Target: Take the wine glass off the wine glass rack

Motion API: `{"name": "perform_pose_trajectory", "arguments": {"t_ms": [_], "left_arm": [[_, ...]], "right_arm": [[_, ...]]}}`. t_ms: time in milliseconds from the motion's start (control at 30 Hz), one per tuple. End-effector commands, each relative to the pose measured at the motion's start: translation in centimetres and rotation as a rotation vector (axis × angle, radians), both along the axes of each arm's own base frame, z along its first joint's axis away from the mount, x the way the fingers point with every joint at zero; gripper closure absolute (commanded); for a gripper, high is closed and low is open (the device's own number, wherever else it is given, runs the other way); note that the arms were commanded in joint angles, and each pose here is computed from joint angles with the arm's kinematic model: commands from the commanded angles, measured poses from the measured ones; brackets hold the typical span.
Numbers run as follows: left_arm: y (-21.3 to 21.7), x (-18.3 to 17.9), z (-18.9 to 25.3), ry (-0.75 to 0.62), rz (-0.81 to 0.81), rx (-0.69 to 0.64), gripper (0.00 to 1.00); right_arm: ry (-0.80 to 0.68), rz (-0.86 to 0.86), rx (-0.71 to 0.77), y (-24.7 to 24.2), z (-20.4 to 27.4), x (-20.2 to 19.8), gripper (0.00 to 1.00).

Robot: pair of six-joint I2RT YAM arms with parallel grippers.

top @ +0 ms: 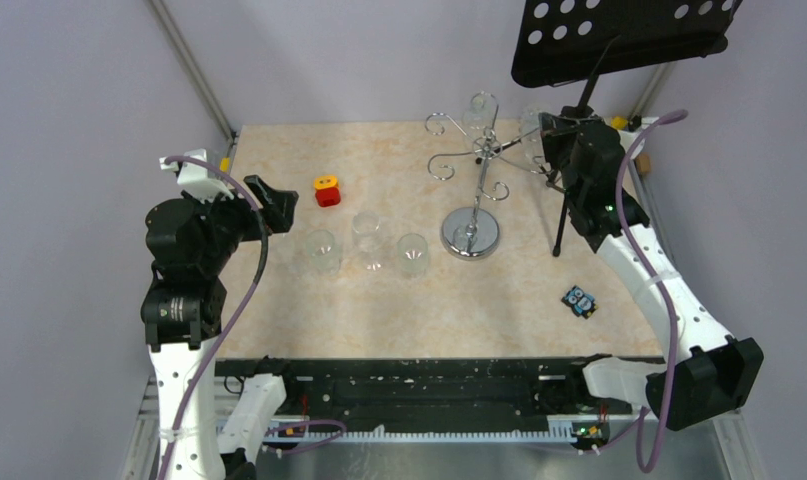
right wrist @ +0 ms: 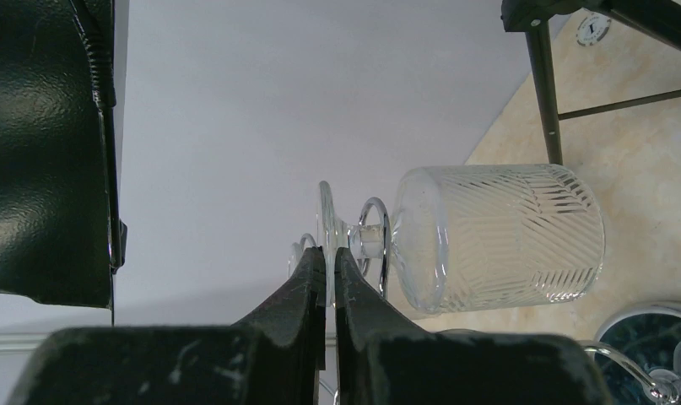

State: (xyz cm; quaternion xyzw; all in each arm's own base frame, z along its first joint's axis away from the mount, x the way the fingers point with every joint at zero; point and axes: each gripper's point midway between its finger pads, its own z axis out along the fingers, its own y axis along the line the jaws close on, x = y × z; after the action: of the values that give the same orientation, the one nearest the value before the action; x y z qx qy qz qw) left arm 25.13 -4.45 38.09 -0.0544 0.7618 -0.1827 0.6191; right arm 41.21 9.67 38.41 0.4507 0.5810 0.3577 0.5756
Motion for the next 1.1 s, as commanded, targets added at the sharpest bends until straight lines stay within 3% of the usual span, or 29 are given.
{"name": "perform_pose_trajectory", "arguments": {"t_ms": [0, 567, 1067], "left_arm": [[0.2, 0.0, 0.7, -0.036, 0.007, 0.011, 0.01], [0.3, 0.0, 0.8, -0.038, 0.015, 0.015, 0.01], [0.4, 0.0, 0.9, -0.039, 0.019, 0.015, 0.01]], "right_arm": [[-0.163, 0.048, 0.105, 0.4, 5.7, -2.1, 1.0], [-0.204, 0.199, 0.15, 3.7, 4.9, -0.8, 1.0], [-0.118, 0.206, 0.123, 4.3, 3.6, 0.1, 1.0]]}}
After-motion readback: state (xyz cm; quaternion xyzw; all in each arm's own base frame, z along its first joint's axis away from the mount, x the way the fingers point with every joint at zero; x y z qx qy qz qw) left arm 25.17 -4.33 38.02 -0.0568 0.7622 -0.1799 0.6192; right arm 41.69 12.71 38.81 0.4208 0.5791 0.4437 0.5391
